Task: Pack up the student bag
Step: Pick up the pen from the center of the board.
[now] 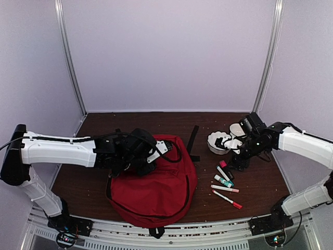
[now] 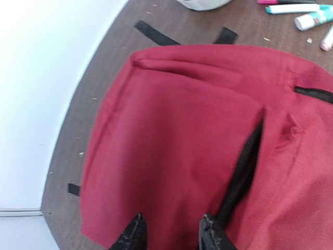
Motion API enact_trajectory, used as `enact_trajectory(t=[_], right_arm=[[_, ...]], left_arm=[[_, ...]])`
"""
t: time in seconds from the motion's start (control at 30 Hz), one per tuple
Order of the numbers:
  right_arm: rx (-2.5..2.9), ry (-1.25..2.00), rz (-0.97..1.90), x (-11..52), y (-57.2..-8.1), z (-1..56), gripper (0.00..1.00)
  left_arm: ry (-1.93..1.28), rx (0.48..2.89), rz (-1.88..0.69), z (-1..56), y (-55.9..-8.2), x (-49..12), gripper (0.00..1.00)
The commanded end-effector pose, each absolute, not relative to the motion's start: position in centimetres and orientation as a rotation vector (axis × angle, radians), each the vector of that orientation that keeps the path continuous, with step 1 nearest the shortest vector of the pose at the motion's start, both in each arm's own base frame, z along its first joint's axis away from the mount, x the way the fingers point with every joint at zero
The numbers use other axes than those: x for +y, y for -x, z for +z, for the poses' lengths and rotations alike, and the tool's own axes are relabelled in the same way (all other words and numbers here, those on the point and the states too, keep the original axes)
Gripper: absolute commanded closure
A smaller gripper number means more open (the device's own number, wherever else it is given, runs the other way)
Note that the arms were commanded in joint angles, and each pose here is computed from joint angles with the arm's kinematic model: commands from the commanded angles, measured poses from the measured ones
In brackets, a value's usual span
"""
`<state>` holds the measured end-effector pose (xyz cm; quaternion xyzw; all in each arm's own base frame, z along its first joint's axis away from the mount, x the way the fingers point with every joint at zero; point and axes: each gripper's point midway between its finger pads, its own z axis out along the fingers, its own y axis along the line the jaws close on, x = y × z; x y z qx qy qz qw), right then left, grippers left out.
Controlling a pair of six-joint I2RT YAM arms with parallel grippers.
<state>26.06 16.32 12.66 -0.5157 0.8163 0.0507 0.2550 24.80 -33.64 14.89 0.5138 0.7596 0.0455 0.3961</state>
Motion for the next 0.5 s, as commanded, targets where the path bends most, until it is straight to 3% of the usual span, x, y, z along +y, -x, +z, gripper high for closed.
enact_trajectory(t=[0.0,0.1,0.47], right_arm=[[2.371,1.409,-0.117,13.0,-27.1,9.4,0.33],[2.433,1.357,-0.144,13.1,-28.5,8.3,0.36],[2.542,1.29,-0.198,13.7,-32.3,4.9,0.43]], left_arm=[[-1.123,1.829,0.228,19.5,-27.5,-33.5,0.61],[-0.962,1.855,0.39,20.6,-29.9,-31.4,0.39],[-0.889,1.931,0.346,19.8,-30.4,-30.8,0.39]])
